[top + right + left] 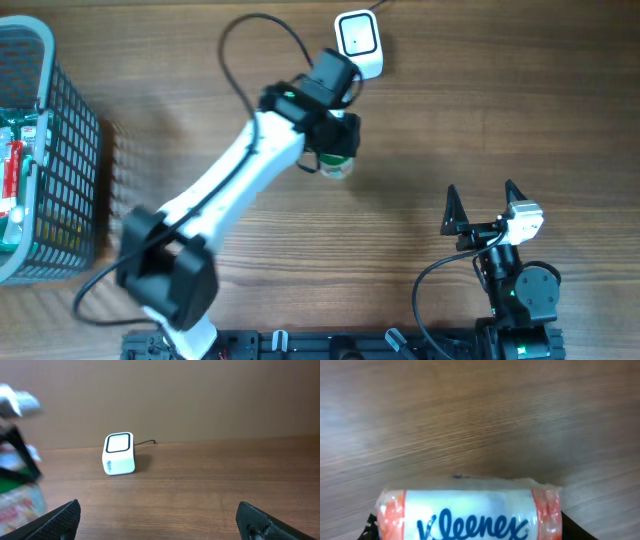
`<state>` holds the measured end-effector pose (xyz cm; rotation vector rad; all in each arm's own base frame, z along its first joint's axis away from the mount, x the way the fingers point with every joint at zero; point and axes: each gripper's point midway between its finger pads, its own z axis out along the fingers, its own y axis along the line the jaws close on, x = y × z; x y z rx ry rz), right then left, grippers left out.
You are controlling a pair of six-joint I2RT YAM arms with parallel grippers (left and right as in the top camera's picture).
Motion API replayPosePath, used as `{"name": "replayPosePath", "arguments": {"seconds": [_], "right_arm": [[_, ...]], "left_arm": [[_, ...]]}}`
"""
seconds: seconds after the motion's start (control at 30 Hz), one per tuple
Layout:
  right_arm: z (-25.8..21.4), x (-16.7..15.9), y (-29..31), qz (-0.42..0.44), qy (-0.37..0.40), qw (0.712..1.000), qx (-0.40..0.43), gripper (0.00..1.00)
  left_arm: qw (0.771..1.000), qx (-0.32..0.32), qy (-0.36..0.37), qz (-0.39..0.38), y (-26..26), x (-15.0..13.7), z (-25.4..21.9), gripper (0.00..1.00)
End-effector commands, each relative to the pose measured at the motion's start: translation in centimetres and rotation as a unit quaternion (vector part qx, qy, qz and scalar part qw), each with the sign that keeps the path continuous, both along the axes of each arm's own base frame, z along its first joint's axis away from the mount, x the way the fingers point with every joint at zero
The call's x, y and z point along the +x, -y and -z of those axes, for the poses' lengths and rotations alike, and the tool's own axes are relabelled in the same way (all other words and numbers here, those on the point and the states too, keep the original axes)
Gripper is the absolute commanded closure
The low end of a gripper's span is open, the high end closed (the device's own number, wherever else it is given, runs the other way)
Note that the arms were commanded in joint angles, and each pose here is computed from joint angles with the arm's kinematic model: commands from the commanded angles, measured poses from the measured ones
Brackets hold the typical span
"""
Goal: Scan the item barcode
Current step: 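Carry the tissue pack with the left gripper and set it on the table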
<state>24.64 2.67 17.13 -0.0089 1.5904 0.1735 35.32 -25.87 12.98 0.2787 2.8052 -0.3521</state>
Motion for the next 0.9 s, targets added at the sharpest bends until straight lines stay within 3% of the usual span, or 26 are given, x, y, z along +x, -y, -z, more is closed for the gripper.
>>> {"name": "replayPosePath", "arguments": {"seconds": [0.0, 0.3, 0.47, 0.63, 0.73, 0.87], "right_arm": [[0.0, 0.0, 0.1, 0.003, 0.001, 1.0, 0.003, 0.0], [0.0, 0.0, 0.1, 0.003, 0.001, 1.0, 0.003, 0.0], [0.0, 0.0, 0.1, 0.003, 0.001, 1.0, 0.003, 0.0], [0.0, 0.0, 0.1, 0.003, 0.001, 1.0, 0.003, 0.0], [0.0, 0.0, 0.1, 0.003, 0.001, 1.0, 0.003, 0.0], [0.0, 0.0, 0.1, 0.003, 0.001, 1.0, 0.003, 0.0]], "left_arm": [[0.999, 0.015, 0.0, -0.041, 2.3, 0.2, 2.9, 0.47], [0.997, 0.033, 0.032, -0.068, 6.7, -1.0, 5.9, 0.45], [0.997, 0.045, 0.029, -0.049, 7.8, -2.3, 6.9, 0.27], [0.998, 0.047, 0.027, -0.039, 8.3, -3.1, 7.0, 0.01], [0.998, 0.047, 0.033, -0.033, 8.3, -3.1, 6.5, 0.0], [0.996, 0.012, 0.093, -0.002, 8.0, -0.8, 0.1, 0.0]]}}
